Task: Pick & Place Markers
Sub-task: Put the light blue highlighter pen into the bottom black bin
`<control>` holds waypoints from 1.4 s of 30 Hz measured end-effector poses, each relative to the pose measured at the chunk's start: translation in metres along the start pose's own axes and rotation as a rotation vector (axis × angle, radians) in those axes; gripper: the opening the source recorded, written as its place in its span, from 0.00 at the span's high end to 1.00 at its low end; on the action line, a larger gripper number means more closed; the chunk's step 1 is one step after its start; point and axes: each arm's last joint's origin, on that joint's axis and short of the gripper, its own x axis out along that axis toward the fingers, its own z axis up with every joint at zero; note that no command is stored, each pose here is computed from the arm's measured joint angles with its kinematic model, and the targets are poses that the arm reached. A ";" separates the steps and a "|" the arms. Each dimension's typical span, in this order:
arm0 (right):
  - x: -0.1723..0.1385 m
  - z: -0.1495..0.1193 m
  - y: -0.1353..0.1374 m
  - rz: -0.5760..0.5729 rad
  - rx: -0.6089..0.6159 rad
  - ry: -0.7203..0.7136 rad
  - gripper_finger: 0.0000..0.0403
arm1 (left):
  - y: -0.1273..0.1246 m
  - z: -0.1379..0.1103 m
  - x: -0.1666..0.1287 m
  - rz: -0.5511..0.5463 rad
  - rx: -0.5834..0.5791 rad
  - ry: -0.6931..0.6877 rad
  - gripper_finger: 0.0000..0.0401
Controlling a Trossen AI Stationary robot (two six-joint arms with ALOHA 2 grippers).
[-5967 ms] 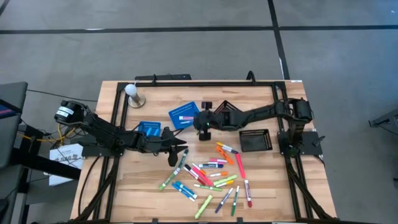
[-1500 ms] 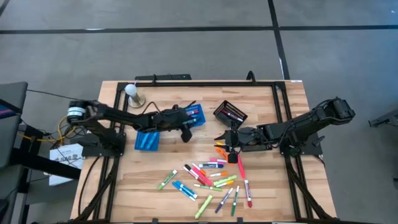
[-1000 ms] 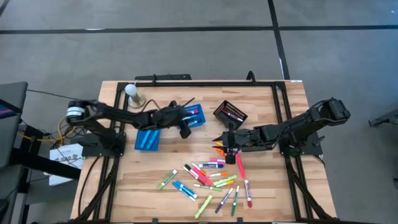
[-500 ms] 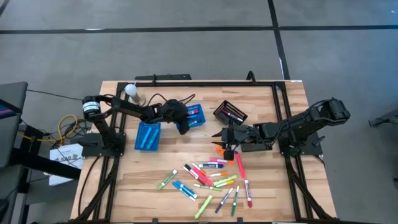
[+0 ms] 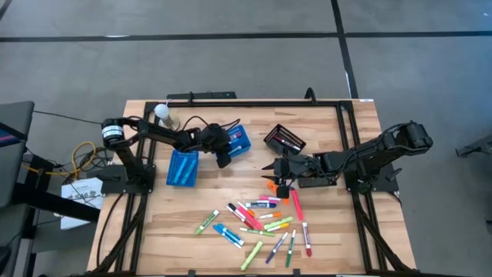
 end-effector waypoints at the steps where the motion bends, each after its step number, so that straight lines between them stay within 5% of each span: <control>1: 0.000 0.000 0.000 0.000 0.000 0.000 0.72 | 0.001 -0.001 0.000 0.000 -0.003 0.013 0.80; 7: 0.000 0.000 0.000 0.000 -0.001 -0.001 0.72 | 0.002 -0.003 -0.001 0.002 -0.007 0.046 0.84; 12: 0.000 0.000 0.000 0.000 -0.001 -0.001 0.72 | 0.002 -0.004 -0.001 0.001 -0.007 0.048 0.97; 19: 0.000 0.000 0.000 -0.001 0.000 -0.002 0.72 | 0.002 -0.001 -0.007 0.007 -0.006 0.033 0.99; 32: 0.000 0.001 0.000 -0.001 0.004 -0.008 0.72 | -0.015 0.044 -0.083 -0.020 0.003 -0.270 0.99; 42: 0.000 0.001 0.000 0.010 0.004 -0.015 0.72 | -0.001 0.014 -0.036 0.068 -0.011 -0.030 0.85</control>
